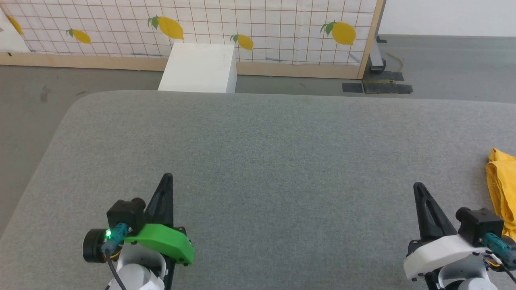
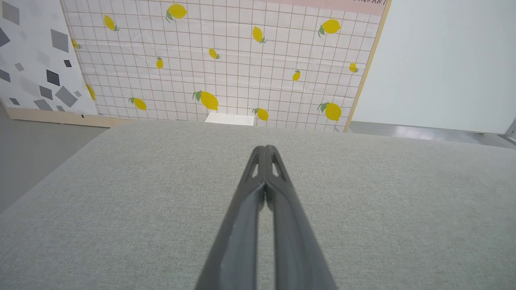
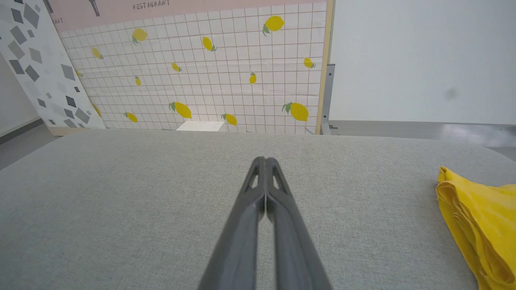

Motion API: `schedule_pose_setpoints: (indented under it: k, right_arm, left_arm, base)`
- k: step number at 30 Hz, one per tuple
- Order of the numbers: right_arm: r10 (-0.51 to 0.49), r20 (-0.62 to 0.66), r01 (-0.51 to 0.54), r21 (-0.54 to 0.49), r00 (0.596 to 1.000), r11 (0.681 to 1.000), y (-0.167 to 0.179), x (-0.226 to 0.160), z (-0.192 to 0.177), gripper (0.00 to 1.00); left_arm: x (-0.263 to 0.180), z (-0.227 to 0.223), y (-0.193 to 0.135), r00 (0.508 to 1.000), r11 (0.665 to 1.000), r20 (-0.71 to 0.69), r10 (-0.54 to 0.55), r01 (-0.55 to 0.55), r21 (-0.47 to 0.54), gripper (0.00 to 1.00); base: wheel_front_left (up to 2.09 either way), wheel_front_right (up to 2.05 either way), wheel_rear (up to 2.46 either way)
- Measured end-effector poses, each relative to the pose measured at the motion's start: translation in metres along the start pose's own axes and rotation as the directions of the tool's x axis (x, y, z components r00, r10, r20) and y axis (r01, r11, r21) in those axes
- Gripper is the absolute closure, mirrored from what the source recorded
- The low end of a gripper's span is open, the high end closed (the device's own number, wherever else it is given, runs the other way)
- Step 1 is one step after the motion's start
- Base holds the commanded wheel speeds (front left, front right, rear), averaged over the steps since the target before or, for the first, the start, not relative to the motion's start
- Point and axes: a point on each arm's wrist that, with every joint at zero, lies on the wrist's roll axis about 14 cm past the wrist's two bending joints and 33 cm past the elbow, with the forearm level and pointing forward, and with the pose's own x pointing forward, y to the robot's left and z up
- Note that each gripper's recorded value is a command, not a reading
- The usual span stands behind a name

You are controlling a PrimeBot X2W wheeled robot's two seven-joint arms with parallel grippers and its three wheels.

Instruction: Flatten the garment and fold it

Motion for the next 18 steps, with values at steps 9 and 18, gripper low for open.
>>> schedule_pose_setpoints:
  k: [9,18]
  right_arm:
    - [0.005,-0.003,-0.005,-0.012,1.000,1.000,0.0016,-0.0003,0.0009,1.00]
    - [0.010,-0.007,-0.010,-0.026,1.000,1.000,0.0031,-0.0006,0.0017,1.00]
  left_arm:
    - [-0.0008,0.0003,0.0008,1.000,1.000,-0.009,0.006,-0.006,0.015,1.00]
    - [-0.0020,0.0007,0.0010,1.000,1.000,-0.017,0.011,-0.010,0.026,1.00]
  base:
    - [0.00,0.00,0.00]
    - [0.00,0.00,0.00]
